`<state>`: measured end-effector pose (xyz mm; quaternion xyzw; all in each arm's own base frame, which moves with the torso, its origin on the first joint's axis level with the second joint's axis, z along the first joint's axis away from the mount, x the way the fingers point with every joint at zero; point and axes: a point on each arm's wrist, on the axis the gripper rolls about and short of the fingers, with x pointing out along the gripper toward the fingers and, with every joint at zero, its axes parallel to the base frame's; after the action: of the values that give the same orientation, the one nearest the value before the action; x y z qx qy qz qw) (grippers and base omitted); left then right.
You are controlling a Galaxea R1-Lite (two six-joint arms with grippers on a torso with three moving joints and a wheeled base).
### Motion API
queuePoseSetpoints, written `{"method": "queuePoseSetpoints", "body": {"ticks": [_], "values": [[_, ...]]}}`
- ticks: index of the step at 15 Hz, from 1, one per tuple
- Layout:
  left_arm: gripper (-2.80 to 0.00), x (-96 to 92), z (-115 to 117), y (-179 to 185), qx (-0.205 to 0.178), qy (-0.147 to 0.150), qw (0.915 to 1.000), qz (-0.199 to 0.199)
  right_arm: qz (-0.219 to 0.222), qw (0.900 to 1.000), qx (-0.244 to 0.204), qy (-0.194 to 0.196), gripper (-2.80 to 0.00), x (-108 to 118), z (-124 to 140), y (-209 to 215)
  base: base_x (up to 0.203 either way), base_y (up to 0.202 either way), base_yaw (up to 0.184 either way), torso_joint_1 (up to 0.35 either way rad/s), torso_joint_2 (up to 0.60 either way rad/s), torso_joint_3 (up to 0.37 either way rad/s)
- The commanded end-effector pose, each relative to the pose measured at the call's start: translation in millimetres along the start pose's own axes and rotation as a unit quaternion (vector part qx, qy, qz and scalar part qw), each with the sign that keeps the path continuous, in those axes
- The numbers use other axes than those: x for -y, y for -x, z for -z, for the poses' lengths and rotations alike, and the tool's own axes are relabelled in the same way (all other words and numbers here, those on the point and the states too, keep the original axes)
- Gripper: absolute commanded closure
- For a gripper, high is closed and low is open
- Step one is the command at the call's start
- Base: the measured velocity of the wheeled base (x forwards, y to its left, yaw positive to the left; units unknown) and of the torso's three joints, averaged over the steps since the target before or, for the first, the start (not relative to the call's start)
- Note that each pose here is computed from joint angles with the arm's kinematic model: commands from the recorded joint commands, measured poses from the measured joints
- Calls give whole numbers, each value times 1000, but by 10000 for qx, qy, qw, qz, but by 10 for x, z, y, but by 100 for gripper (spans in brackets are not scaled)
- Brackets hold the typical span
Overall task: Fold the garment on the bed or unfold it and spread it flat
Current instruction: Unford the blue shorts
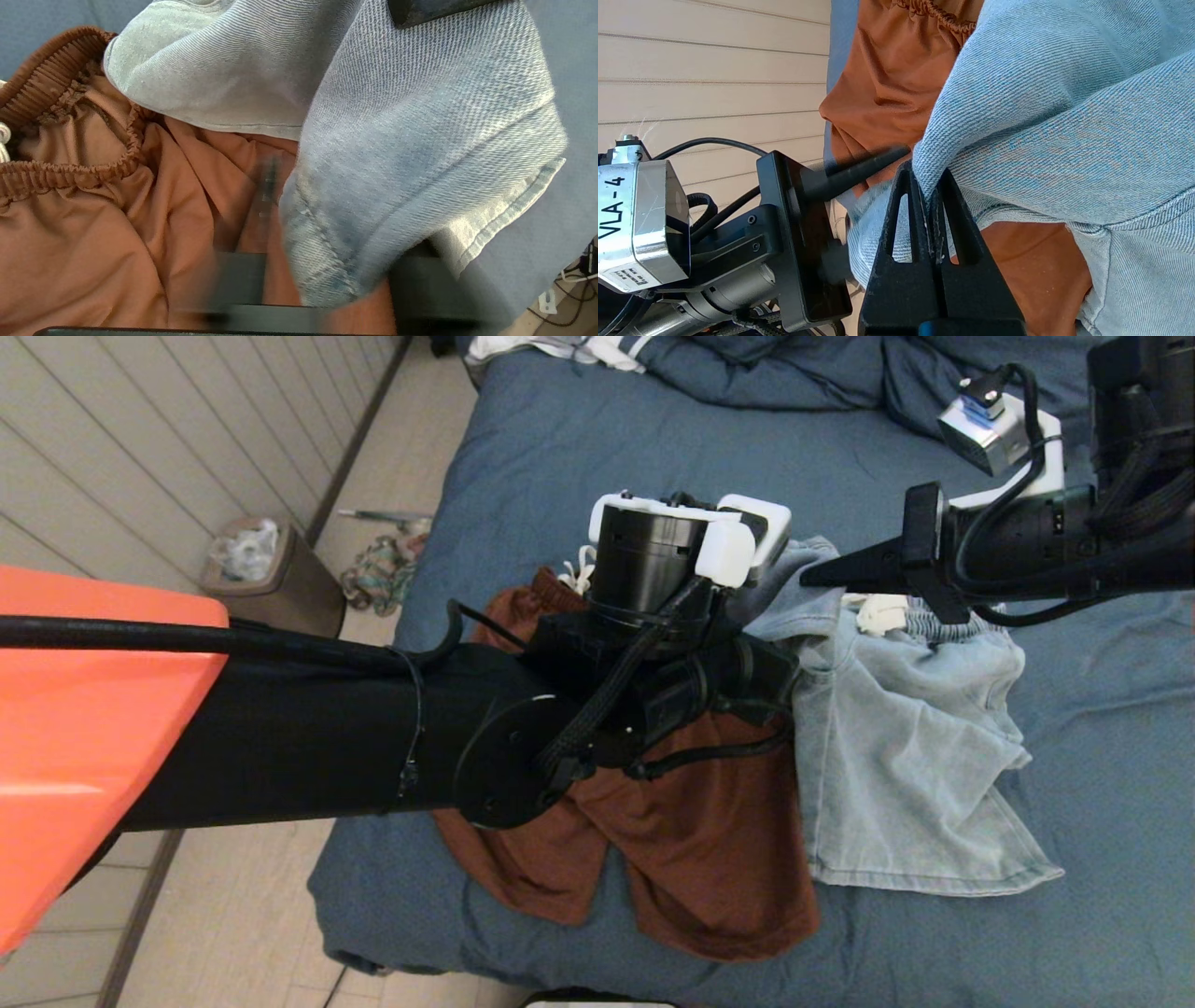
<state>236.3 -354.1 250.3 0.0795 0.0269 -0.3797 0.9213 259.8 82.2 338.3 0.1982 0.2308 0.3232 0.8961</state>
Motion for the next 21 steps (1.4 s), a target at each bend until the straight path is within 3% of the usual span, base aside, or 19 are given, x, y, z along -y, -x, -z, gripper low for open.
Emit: {"method": "queuePoseSetpoints", "body": {"ticks": [1, 2, 3, 7, 11, 13, 16, 21], "values": [[0, 8, 6, -2, -4, 6, 10000, -7, -8, 10000, 6, 1, 0, -14, 7, 27, 0, 0, 0, 0, 0, 0], [0, 8, 6, -2, -4, 6, 10000, -7, -10, 10000, 11, 37, 0, -21, 18, 46, 0, 0, 0, 0, 0, 0], [0, 8, 6, -2, -4, 6, 10000, -7, -7, 10000, 8, 68, -280, -28, 35, 71, 0, 0, 0, 0, 0, 0], [0, 0, -41, 9, 65, 22, 10000, -22, -34, 9996, 75, 262, -280, -58, 38, 136, 0, 0, 0, 0, 0, 0], [0, 5, -170, 79, 197, -61, 9998, -81, 217, 9973, 514, 470, -280, -21, -83, 384, 0, 0, 0, 0, 0, 0], [0, 6, -232, 121, 257, -773, 9959, -384, 714, 9933, 796, 429, -280, 195, -174, 547, 0, 0, 0, 0, 0, 0], [0, 8, -465, 278, 453, -1519, 9843, -781, 977, 9910, 839, 362, -280, 354, -204, 568, 0, 0, 0, 0, 0, 0], [0, 54, -733, 480, 471, -1937, 9676, -1551, 994, 9907, 854, 369, -280, 427, -233, 479, 0, 0, 0, 0, 0, 0]]}}
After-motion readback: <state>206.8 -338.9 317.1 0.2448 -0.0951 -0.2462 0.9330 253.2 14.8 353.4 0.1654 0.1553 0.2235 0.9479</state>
